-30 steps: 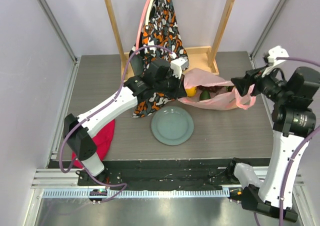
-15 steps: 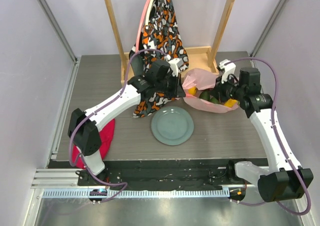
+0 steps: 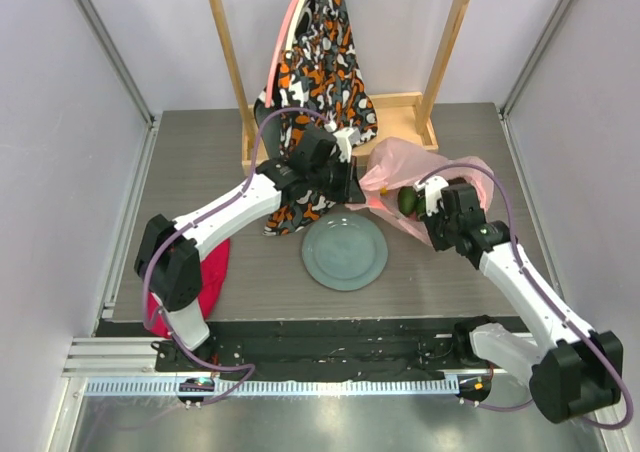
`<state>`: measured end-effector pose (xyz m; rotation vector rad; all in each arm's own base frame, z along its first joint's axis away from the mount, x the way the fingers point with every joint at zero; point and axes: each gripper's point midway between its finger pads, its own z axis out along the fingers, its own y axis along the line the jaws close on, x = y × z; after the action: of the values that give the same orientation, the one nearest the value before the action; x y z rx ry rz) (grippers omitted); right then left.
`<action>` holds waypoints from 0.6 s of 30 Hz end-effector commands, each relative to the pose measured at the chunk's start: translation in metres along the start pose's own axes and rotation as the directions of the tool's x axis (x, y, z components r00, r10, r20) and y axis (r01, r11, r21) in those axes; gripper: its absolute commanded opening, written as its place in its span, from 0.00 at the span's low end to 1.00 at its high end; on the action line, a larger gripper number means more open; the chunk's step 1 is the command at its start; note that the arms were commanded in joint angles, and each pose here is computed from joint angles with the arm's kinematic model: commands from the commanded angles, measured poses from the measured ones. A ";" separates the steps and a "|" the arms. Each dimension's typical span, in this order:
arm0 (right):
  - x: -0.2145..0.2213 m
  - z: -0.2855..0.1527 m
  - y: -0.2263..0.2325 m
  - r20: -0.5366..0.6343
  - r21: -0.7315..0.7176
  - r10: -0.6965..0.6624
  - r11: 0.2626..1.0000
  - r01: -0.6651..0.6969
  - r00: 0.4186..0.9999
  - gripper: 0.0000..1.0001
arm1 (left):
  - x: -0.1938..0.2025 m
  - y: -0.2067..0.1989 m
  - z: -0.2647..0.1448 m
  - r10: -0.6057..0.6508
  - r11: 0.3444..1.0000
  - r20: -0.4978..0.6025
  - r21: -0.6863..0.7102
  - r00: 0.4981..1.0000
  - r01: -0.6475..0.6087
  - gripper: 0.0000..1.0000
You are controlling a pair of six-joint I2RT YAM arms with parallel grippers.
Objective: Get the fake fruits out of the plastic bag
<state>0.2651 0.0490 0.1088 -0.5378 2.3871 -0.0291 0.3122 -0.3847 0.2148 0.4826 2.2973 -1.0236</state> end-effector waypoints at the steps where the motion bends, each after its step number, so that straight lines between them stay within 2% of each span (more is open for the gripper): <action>1: -0.026 -0.026 0.002 0.094 0.007 -0.004 1.000 0.003 0.996 0.01 | 0.005 -0.010 -0.020 -0.019 0.999 0.014 0.044 1.000 0.018 0.00; 4: -0.026 -0.018 0.008 0.071 -0.027 0.003 1.000 -0.001 0.997 0.01 | 0.015 -0.006 -0.021 -0.025 0.999 0.003 0.040 1.000 0.025 0.00; 9: -0.013 -0.004 0.006 0.045 -0.025 -0.117 0.993 0.118 0.992 0.01 | 0.020 0.000 -0.012 -0.029 0.999 -0.015 0.030 0.999 0.029 0.00; 14: 0.044 0.001 0.004 -0.107 -0.032 -0.233 0.972 0.231 0.966 0.01 | 0.030 0.003 -0.008 -0.048 0.998 -0.042 0.037 0.998 0.050 0.00; 15: 0.055 -0.001 0.008 -0.124 -0.079 -0.315 0.948 0.307 0.941 0.01 | 0.032 0.004 -0.009 -0.048 0.998 -0.045 0.033 0.998 0.050 0.00; 18: 0.081 -0.007 0.003 -0.167 -0.067 -0.400 0.917 0.394 0.901 0.01 | 0.055 0.004 -0.012 -0.037 0.998 -0.084 0.039 0.996 0.040 0.00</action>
<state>0.2279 0.0380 0.0707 -0.8580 2.4434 -0.1145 0.2856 -0.3695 0.1810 0.4686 2.3958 -1.0423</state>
